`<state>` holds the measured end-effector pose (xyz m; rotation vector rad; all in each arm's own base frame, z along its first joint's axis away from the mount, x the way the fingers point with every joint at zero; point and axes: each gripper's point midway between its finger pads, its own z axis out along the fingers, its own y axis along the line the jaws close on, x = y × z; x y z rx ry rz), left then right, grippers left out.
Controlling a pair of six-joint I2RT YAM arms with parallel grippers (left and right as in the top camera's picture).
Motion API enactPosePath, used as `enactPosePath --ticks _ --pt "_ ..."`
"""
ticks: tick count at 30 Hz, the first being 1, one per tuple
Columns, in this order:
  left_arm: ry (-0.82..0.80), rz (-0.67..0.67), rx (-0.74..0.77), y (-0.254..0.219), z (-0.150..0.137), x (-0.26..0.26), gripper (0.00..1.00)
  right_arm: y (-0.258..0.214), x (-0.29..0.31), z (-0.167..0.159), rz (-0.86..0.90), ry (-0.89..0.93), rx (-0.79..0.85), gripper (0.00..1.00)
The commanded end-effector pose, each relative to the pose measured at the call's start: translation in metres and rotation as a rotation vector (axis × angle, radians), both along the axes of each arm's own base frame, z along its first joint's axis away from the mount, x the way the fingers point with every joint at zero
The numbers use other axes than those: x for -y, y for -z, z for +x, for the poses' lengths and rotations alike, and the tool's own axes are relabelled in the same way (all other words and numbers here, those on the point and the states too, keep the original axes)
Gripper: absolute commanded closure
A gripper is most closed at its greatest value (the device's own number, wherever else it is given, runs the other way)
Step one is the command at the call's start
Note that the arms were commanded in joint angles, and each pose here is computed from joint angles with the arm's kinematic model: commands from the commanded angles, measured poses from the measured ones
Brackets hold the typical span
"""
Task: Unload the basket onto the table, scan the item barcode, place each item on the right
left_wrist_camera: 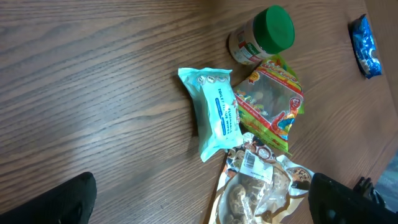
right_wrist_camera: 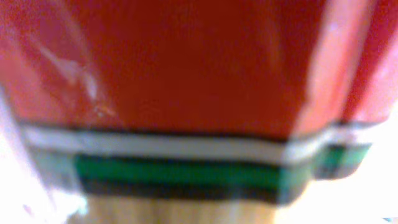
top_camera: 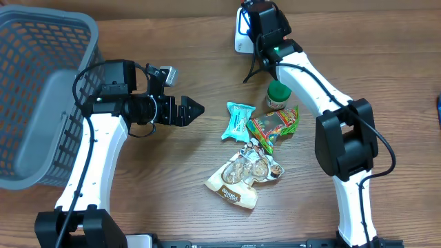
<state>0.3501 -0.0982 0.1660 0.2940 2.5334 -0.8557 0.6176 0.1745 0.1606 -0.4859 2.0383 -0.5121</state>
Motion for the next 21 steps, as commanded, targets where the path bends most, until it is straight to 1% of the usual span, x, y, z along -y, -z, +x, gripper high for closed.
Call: enactPosePath --ticks 1,10,12,14,16,21 --pt "-0.006 0.004 0.047 -0.016 0.004 -0.001 0.00 -0.032 0.008 0.008 -0.025 0.047 0.081 0.96" --pt "-0.001 0.006 0.047 -0.016 0.003 0.001 0.00 -0.033 0.009 0.009 -0.038 0.045 0.083 0.97" --pt "-0.001 0.006 0.046 -0.016 0.003 0.001 0.00 -0.042 0.019 0.009 -0.057 0.109 0.124 0.96" --pt "0.001 0.003 0.046 -0.016 0.003 0.001 0.00 -0.060 0.033 0.009 -0.098 0.181 0.170 0.97" --pt "0.001 0.003 0.046 -0.016 0.003 0.001 0.00 -0.087 0.046 0.004 -0.117 0.255 0.222 0.97" --pt "0.001 0.003 0.045 -0.016 0.003 0.001 0.00 -0.164 0.080 -0.017 -0.088 0.368 0.335 0.97"
